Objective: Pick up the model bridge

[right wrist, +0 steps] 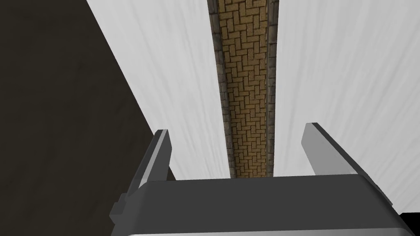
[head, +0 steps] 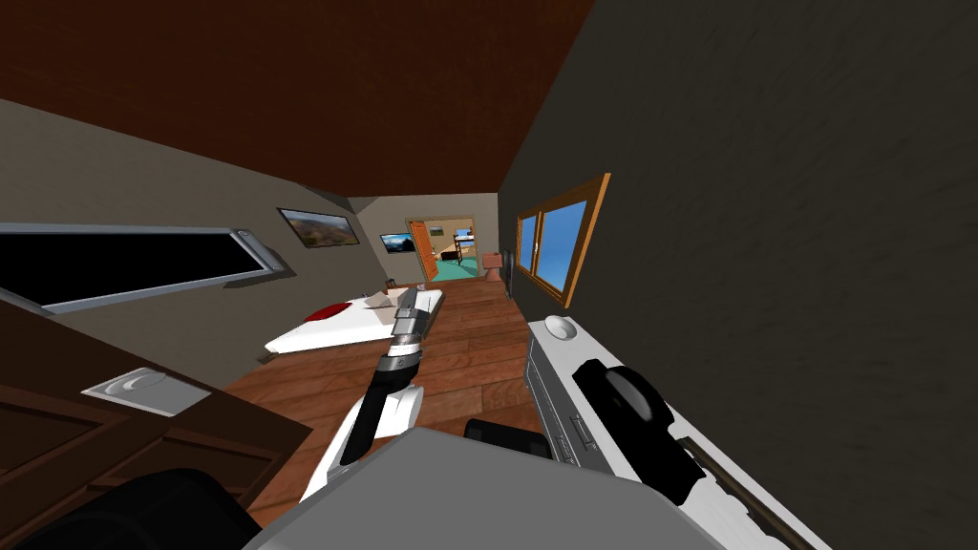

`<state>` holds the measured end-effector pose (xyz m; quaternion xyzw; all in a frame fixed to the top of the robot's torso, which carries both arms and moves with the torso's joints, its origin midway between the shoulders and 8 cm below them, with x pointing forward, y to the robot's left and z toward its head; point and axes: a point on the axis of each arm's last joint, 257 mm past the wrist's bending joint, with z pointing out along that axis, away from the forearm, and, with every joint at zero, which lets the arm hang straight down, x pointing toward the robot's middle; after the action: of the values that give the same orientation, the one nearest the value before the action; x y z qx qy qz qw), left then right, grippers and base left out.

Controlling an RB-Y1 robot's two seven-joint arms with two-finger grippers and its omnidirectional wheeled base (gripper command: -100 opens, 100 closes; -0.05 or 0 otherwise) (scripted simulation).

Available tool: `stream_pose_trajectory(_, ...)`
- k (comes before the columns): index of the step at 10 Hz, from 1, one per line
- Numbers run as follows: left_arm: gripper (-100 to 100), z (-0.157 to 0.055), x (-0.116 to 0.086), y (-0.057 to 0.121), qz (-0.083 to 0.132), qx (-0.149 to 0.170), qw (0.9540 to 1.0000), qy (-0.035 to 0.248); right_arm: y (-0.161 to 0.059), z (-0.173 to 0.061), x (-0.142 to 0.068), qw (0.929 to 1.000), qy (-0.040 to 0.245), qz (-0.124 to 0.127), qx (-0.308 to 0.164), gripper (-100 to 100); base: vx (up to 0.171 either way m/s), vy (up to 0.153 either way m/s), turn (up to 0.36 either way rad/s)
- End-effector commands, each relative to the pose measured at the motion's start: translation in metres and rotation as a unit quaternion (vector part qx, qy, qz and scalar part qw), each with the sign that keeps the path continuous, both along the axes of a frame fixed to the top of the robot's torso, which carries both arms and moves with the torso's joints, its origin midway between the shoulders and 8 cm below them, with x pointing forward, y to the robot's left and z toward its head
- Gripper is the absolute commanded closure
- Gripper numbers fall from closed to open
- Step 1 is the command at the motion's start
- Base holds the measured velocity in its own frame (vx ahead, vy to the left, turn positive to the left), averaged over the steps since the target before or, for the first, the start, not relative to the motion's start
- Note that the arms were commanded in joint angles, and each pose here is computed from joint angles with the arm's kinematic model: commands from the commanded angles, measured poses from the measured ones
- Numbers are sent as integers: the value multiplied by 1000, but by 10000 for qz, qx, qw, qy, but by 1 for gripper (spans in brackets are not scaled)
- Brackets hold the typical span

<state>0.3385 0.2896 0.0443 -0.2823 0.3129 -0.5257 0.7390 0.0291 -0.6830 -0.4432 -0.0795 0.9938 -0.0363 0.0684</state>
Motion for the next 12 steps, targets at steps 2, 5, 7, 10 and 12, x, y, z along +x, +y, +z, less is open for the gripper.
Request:
stream_pose_trajectory(2,0,0,0,0,0,0,10000,0,3,-4,-6,10000,11,-90,15,-100,0,0,0)
stream_pose_trajectory(5,0,0,0,0,0,0,10000,0,3,-4,-6,10000,11,-90,15,-100,0,0,0)
stream_pose_trajectory(7,0,0,0,0,0,0,10000,0,3,-4,-6,10000,11,-90,15,-100,0,0,0)
stream_pose_trajectory(10,0,0,0,0,0,0,10000,0,9,-14,-10,9999,25,-121,16,-100,0,0,0)
stream_pose_trajectory(12,0,0,0,0,0,0,10000,0,16,-26,-16,9999,44,-161,17,-100,0,0,0)
